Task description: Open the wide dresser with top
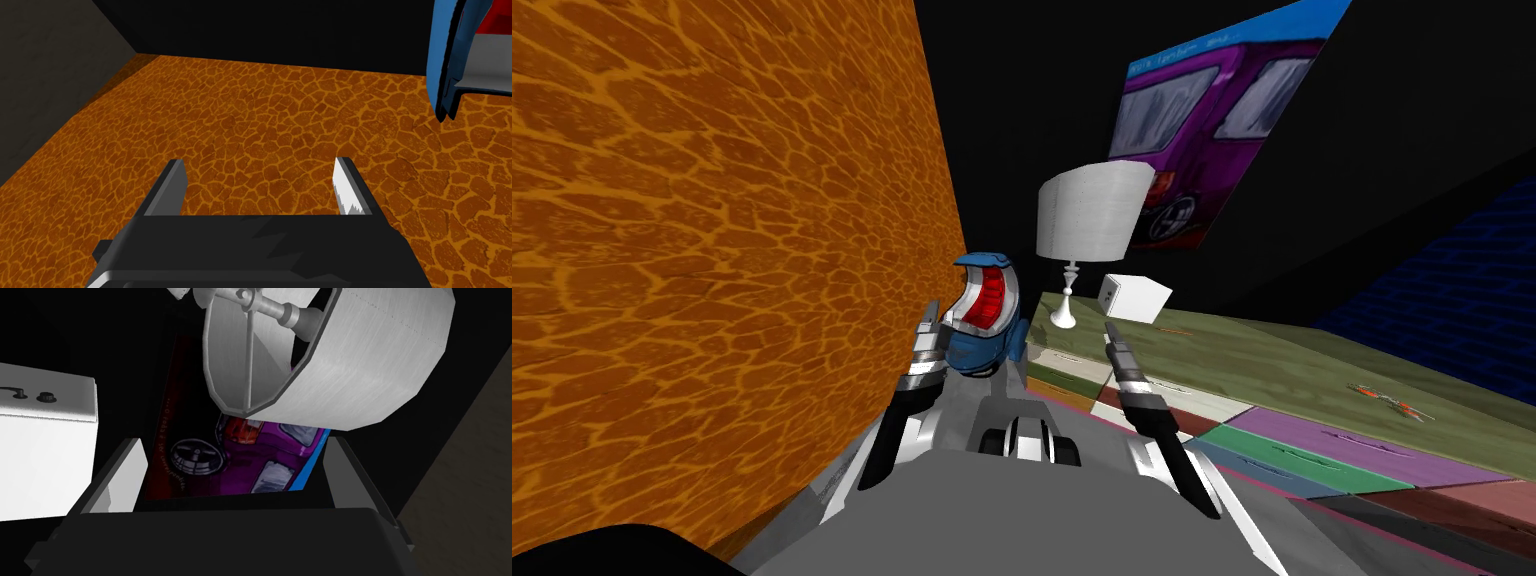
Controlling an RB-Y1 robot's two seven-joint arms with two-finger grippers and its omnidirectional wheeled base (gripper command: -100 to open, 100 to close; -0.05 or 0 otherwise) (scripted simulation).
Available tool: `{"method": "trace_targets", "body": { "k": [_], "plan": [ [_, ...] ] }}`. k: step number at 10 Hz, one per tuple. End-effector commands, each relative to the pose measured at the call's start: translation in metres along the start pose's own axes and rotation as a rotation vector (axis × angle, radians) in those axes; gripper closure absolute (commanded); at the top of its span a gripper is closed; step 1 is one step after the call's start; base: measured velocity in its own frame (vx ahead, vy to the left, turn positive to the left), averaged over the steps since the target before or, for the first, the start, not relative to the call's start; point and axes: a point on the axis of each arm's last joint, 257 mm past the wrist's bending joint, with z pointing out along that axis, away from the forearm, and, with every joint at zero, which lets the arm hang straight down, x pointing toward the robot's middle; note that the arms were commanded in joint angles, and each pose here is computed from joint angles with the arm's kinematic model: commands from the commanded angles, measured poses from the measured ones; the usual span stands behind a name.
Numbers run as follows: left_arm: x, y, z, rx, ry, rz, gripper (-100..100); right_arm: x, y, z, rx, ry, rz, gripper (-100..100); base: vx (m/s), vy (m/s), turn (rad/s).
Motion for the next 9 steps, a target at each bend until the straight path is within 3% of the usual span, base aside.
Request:
{"method": "trace_targets", "body": {
  "k": [1, 2, 3, 4, 5, 6, 8, 9],
  "plan": [
    [0.000, 0.000, 0.000, 0.000, 0.000, 0.000, 0, 0.013, -0.032, -0.007, 0.096, 0.047, -0.065, -100, 0.003, 0.004, 0.077],
    [0.000, 0.000, 0.000, 0.000, 0.000, 0.000, 0, 0.023, -0.056, -0.014, 0.160, 0.080, -0.096, -100, 0.006, 0.005, 0.145],
    [0.000, 0.000, 0.000, 0.000, 0.000, 0.000, 0, 0.023, -0.061, -0.015, 0.179, 0.084, -0.118, -100, 0.004, 0.004, 0.085],
    [0.000, 0.000, 0.000, 0.000, 0.000, 0.000, 0, 0.033, -0.085, -0.024, 0.241, 0.117, -0.149, -100, 0.004, 0.010, 0.142],
    [0.000, 0.000, 0.000, 0.000, 0.000, 0.000, 0, 0.032, -0.091, -0.026, 0.265, 0.122, -0.175, -100, 0.006, 0.007, 0.093],
    [0.000, 0.000, 0.000, 0.000, 0.000, 0.000, 0, 0.041, -0.114, -0.038, 0.323, 0.154, -0.203, -100, 0.007, 0.009, 0.169],
    [0.000, 0.000, 0.000, 0.000, 0.000, 0.000, 0, 0.039, -0.123, -0.041, 0.357, 0.158, -0.237, -100, 0.005, 0.004, 0.039],
    [0.000, 0.000, 0.000, 0.000, 0.000, 0.000, 0, 0.046, -0.149, -0.055, 0.425, 0.192, -0.279, -100, 0.006, 0.006, 0.174]
  ]
}}
